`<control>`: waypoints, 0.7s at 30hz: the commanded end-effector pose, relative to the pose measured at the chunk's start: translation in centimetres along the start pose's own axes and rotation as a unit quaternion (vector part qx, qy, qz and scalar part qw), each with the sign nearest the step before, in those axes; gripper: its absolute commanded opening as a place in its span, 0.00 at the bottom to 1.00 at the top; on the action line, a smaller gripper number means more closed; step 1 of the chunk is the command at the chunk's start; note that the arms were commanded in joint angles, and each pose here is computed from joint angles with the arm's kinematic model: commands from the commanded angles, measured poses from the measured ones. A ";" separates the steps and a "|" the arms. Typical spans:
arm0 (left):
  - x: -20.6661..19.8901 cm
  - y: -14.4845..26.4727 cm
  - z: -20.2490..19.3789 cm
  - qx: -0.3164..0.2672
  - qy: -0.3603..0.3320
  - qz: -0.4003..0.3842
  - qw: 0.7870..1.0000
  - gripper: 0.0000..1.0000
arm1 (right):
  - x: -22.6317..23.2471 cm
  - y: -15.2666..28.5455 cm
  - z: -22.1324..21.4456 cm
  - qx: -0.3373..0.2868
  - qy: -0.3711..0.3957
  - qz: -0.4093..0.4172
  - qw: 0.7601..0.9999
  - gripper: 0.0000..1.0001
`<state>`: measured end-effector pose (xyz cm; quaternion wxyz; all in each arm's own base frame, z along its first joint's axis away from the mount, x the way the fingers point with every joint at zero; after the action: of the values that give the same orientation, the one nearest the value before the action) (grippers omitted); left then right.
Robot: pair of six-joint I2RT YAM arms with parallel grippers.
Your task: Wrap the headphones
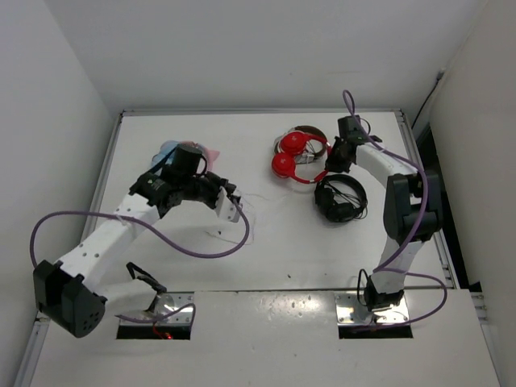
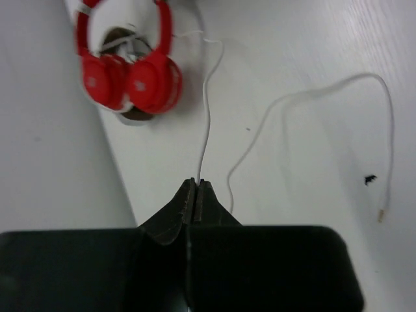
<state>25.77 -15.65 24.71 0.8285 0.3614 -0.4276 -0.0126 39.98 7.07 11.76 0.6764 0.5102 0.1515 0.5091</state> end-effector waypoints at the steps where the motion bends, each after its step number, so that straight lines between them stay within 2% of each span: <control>1: 3.5 2.5 4.8 -0.091 -0.010 0.061 0.994 0.00 | 1.7 2.1 1.9 -0.061 0.013 0.039 0.997 0.00; 6: 6.9 5.1 8.1 -0.128 -0.013 0.138 0.982 0.00 | 2.3 2.4 1.4 -0.062 0.034 0.047 0.996 0.00; 10: 10.0 7.0 9.4 -0.134 0.022 0.214 0.967 0.00 | 3.0 2.9 0.7 -0.068 0.066 0.059 0.994 0.00; 13: 12.8 7.7 9.2 -0.118 0.045 0.260 0.957 0.00 | 3.5 4.1 -0.1 -0.067 0.093 0.083 0.990 0.00; 16: 15.1 7.8 8.0 -0.102 0.106 0.297 0.944 0.00 | 4.0 5.2 -1.0 -0.068 0.133 0.111 0.983 0.00; 21: 17.4 6.9 5.5 -0.077 0.169 0.314 0.931 0.00 | 4.7 7.1 -2.7 -0.056 0.206 0.166 0.963 0.00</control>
<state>29.24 -20.09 40.72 0.8764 0.1725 -0.3955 0.2140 36.08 10.88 14.68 0.6040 0.4266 0.2045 0.6413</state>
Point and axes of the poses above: each gripper's point midway between its finger pads, its own y axis back along the fingers, its own x axis along the line the jaws close on, z = x × y, the point moved 7 cm from there along y, back along the fingers, and after that the axes turned 5 degrees about -y, right-handed, at the moved point
